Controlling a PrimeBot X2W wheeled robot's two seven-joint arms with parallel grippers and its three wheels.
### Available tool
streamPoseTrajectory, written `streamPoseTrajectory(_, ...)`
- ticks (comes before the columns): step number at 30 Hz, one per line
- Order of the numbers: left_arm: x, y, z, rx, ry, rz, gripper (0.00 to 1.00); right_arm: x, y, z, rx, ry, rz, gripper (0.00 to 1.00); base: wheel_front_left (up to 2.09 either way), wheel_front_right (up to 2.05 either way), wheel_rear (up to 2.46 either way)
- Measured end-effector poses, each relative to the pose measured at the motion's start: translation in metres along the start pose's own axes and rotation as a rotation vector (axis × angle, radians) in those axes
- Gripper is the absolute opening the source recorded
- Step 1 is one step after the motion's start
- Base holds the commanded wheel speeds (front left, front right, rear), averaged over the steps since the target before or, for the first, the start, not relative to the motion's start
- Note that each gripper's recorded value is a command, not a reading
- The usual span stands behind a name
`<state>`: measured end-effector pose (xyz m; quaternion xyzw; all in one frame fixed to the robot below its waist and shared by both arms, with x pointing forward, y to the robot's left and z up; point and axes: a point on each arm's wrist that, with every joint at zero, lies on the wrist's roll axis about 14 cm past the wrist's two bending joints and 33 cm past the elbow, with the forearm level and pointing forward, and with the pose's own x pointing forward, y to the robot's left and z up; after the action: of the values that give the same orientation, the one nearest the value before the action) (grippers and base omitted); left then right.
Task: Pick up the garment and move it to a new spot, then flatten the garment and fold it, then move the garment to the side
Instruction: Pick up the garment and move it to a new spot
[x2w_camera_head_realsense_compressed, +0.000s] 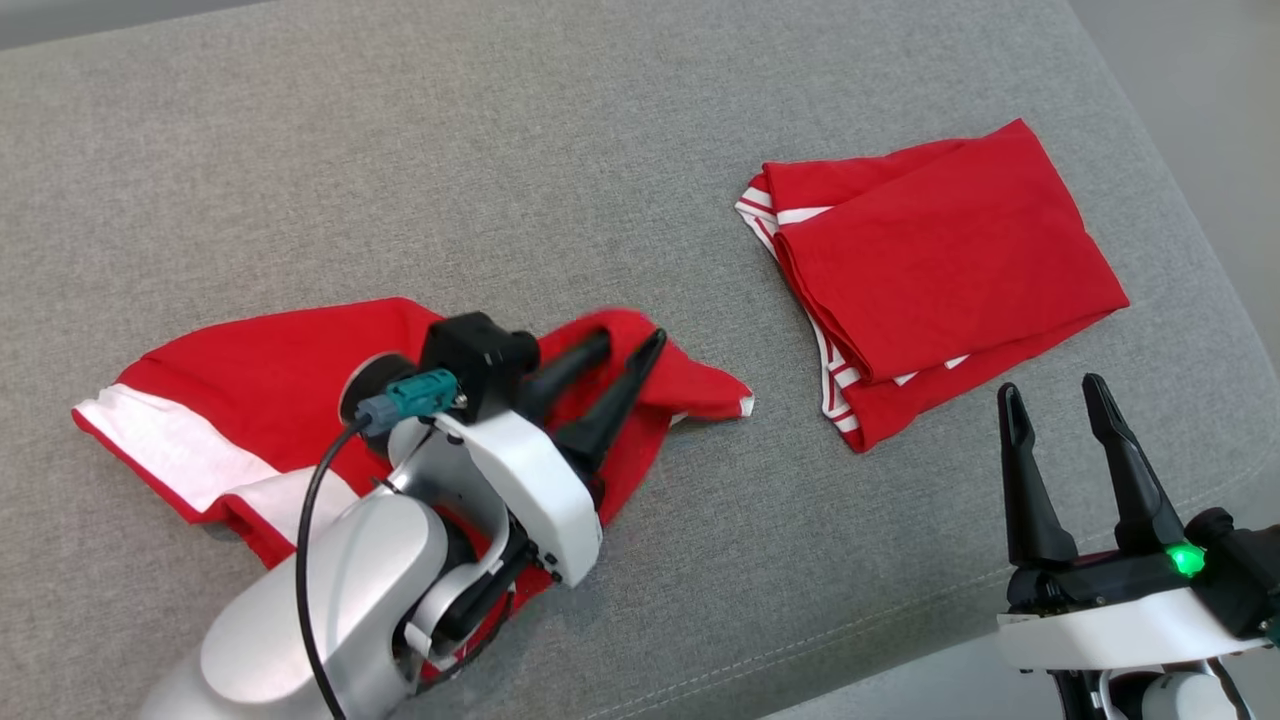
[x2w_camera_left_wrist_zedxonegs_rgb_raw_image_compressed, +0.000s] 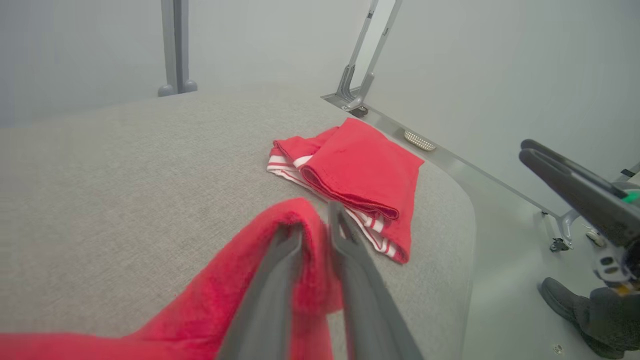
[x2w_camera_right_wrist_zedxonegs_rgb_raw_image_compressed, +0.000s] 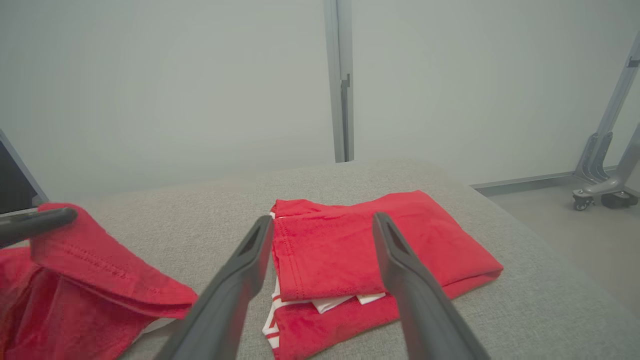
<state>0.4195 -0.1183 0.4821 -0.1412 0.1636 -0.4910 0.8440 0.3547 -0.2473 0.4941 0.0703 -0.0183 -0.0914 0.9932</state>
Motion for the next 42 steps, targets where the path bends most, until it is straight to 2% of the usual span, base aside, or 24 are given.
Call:
streamPoseTrajectory(5, -0.001, 0.009, 0.027, 0.039, -0.101, 0.019, 1.0, 0.005, 0.005, -0.002, 0.005, 0.001, 0.018, 1.0, 0.0, 0.0, 0.0)
streamPoseTrajectory(10, -0.024, 0.023, 0.054, 0.083, -0.172, 0.085, 1.0, 0.014, 0.024, -0.005, 0.002, 0.0, 0.078, 1.0, 0.0, 0.0, 0.0)
streamPoseTrajectory(14, -0.045, 0.039, 0.055, 0.087, -0.15, 0.15, 1.0, 0.023, 0.042, -0.006, 0.005, -0.009, 0.136, 1.0, 0.0, 0.0, 0.0)
streamPoseTrajectory(19, -0.063, 0.042, 0.054, 0.083, -0.132, 0.191, 1.0, 0.029, 0.056, 0.0, 0.019, -0.032, 0.177, 1.0, 0.0, 0.0, 0.0)
streamPoseTrajectory(26, -0.075, 0.036, 0.026, 0.06, 0.005, 0.183, 1.0, 0.026, 0.059, 0.007, 0.019, -0.05, 0.188, 1.0, 0.0, 0.0, 0.0)
streamPoseTrajectory(32, -0.08, 0.037, 0.032, 0.067, -0.017, 0.202, 1.0, 0.025, 0.058, 0.012, 0.017, -0.063, 0.185, 1.0, 0.0, 0.0, 0.0)
streamPoseTrajectory(37, -0.107, 0.059, 0.06, 0.092, -0.154, 0.334, 1.0, 0.025, 0.069, 0.015, 0.002, -0.076, 0.22, 1.0, 0.0, 0.0, 0.0)
streamPoseTrajectory(41, -0.151, 0.086, 0.081, 0.102, -0.282, 0.512, 1.0, 0.029, 0.086, 0.014, -0.016, -0.069, 0.274, 1.0, 0.0, 0.0, 0.0)
streamPoseTrajectory(42, -0.151, 0.086, 0.081, 0.102, -0.282, 0.512, 1.0, 0.029, 0.086, 0.014, -0.016, -0.069, 0.274, 1.0, 0.0, 0.0, 0.0)
